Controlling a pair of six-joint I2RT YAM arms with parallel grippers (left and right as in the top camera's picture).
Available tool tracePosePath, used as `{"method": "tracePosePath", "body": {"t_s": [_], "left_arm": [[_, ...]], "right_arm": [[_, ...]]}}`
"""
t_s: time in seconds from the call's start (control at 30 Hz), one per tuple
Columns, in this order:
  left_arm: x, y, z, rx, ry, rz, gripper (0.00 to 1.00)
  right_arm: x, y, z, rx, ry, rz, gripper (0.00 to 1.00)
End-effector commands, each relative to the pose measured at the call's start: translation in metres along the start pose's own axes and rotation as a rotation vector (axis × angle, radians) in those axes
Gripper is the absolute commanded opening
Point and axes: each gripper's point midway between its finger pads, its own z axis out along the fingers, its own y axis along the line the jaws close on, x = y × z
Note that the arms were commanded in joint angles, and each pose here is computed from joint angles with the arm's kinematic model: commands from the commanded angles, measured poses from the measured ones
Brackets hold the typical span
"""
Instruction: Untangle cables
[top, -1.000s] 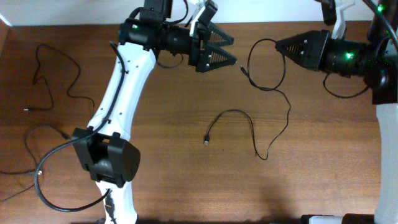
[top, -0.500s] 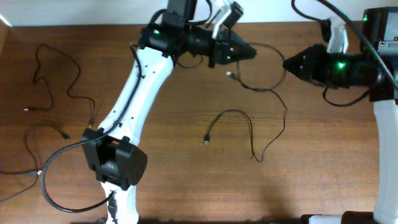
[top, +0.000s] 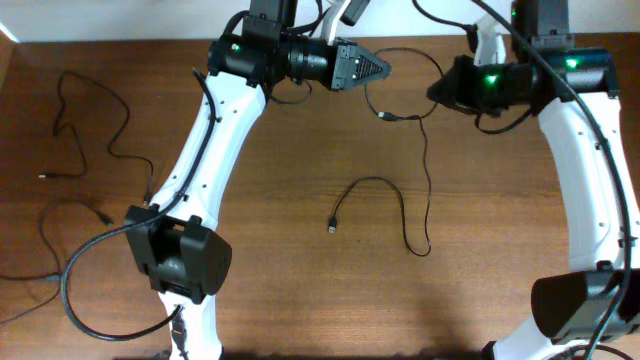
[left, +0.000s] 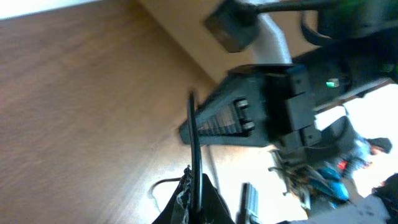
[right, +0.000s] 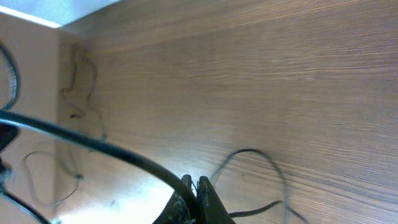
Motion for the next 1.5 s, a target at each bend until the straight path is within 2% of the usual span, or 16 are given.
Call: {"method": "tracePosePath", "body": {"t_s": [0.0, 0.03, 0.13, 0.17, 0.2, 0.23, 0.33, 0.43, 0.57, 0.7, 0.8, 0.9, 1.0, 1.07, 1.33, 1.47], "left_arm": [[-0.007, 0.043, -0.026, -0.219, -0.044, -0.04, 0.0], [-0.004, 0.067, -0.041, -0.334, -0.05, -0.077, 0.0], [-0.007, 0.09, -0.072, -0.448, -0.081, -0.093, 0.0], [-0.011, 0.089, -0.083, -0.46, -0.101, -0.089, 0.0], [-0.018, 0.086, -0.099, -0.485, -0.13, -0.08, 0.0], [-0.023, 0.085, -0.118, -0.548, -0.158, -0.072, 0.0], [-0.034, 0.077, -0.189, -0.906, -0.216, 0.01, 0.0], [0.009, 0.089, -0.189, -0.973, -0.053, -0.07, 0.0], [0.102, 0.113, -0.13, -0.894, 0.314, -0.289, 0.0], [0.19, 0.129, -0.006, -0.772, 0.668, -0.323, 0.0], [0.233, 0.154, 0.032, -0.925, 0.753, -0.381, 0.0], [0.24, 0.171, 0.051, -1.02, 0.711, -0.377, 0.18], [0.249, 0.175, 0.054, -1.064, 0.729, -0.374, 0.68], [0.254, 0.176, 0.055, -1.064, 0.742, -0.376, 0.77], [0.269, 0.182, 0.109, -0.895, 0.677, -0.382, 0.78], [0.284, 0.187, 0.117, -0.876, 0.705, -0.401, 0.56]], "right_arm": [[-0.021, -0.052, -0.055, 0.228, -0.148, 0.067, 0.04], [-0.021, -0.075, -0.081, 0.338, -0.195, 0.1, 0.04], [-0.013, -0.099, -0.108, 0.451, -0.213, 0.126, 0.04], [-0.01, -0.099, -0.108, 0.454, -0.2, 0.117, 0.19], [-0.008, -0.098, -0.107, 0.453, -0.188, 0.101, 0.67], [-0.007, -0.099, -0.107, 0.453, -0.182, 0.104, 0.79], [-0.001, -0.1, -0.105, 0.455, -0.157, 0.114, 0.81], [0.002, -0.1, -0.104, 0.457, -0.145, 0.119, 0.81], [0.005, -0.102, -0.103, 0.459, -0.13, 0.125, 0.81], [0.008, -0.103, -0.102, 0.462, -0.119, 0.129, 0.81], [0.008, -0.103, -0.102, 0.463, -0.116, 0.131, 0.8], [0.008, -0.104, -0.101, 0.464, -0.111, 0.133, 0.78], [0.011, -0.11, -0.093, 0.468, -0.077, 0.147, 0.77], [0.012, -0.109, -0.092, 0.461, -0.072, 0.148, 0.76], [0.016, -0.106, -0.09, 0.446, -0.053, 0.155, 0.75], [0.016, -0.106, -0.09, 0.445, -0.053, 0.155, 0.75]]}}
